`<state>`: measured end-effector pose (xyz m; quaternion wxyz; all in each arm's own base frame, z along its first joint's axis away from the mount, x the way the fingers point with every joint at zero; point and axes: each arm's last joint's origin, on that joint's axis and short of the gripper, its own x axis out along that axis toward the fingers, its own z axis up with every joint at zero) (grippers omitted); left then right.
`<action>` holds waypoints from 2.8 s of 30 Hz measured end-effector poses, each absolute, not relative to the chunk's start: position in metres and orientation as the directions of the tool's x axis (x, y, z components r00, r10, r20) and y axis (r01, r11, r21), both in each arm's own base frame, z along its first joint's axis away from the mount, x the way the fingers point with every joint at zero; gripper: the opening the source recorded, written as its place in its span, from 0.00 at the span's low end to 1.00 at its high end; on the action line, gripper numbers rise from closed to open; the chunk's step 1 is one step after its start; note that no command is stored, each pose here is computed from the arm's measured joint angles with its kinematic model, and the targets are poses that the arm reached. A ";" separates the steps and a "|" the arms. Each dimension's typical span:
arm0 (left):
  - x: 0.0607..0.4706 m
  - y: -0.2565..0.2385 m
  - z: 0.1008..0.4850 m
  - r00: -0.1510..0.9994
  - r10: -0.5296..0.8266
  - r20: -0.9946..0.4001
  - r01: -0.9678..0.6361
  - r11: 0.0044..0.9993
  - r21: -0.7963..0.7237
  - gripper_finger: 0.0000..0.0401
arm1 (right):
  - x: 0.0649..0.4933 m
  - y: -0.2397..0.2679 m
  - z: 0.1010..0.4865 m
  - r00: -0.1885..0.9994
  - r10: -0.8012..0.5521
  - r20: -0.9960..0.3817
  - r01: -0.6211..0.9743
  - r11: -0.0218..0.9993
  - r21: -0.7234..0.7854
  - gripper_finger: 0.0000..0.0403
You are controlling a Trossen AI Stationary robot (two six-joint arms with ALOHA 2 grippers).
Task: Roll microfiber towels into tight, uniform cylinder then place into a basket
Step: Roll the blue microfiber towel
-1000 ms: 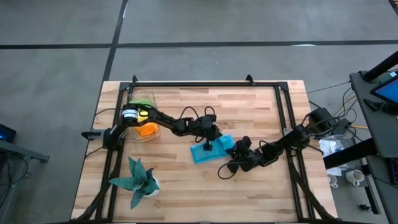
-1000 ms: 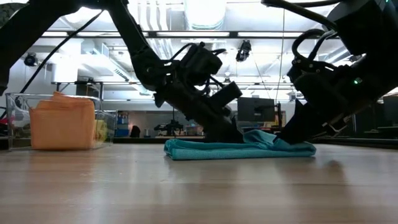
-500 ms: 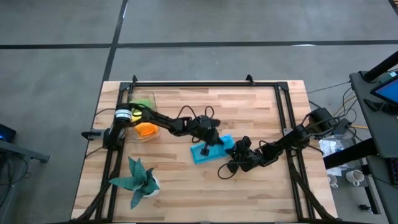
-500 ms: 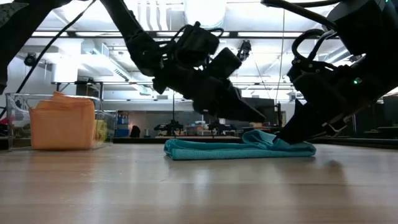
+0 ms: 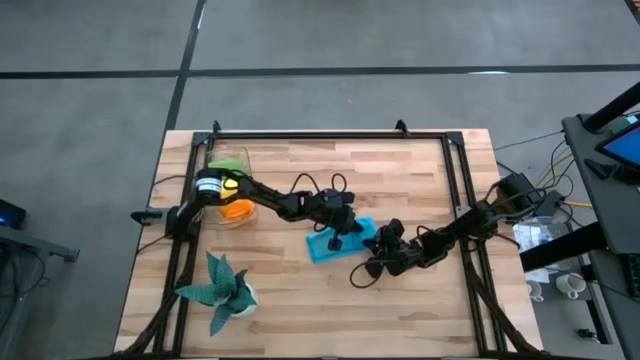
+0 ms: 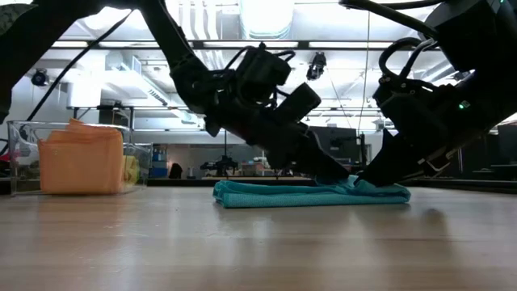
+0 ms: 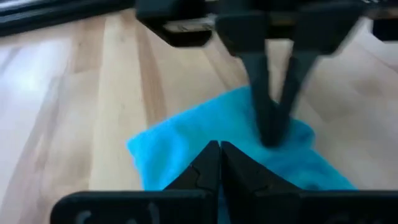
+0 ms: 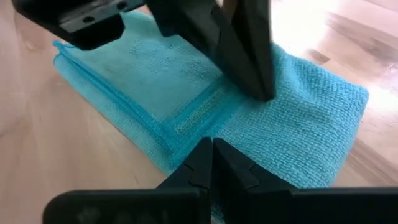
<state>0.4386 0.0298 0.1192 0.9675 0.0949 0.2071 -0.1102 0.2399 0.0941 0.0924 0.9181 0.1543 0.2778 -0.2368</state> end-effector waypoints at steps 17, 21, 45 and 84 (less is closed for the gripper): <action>0.435 0.041 0.106 0.855 -0.073 -0.514 0.174 0.973 0.151 0.00 | 0.242 0.094 0.100 0.751 -0.347 -0.561 0.540 0.812 0.222 0.03; 0.434 0.041 0.105 0.853 -0.072 -0.517 0.174 0.973 0.151 0.00 | 0.238 0.092 0.122 0.777 -0.337 -0.531 0.528 0.808 0.261 0.10; 0.432 0.041 0.101 0.841 -0.075 -0.536 0.174 0.975 0.138 0.00 | 0.210 0.081 0.095 0.664 -0.363 -0.654 0.745 0.251 0.618 0.56; 0.430 0.040 0.098 0.837 -0.076 -0.542 0.176 0.975 0.135 0.00 | 0.222 0.088 0.110 0.633 -0.329 -0.701 0.774 0.291 0.562 0.48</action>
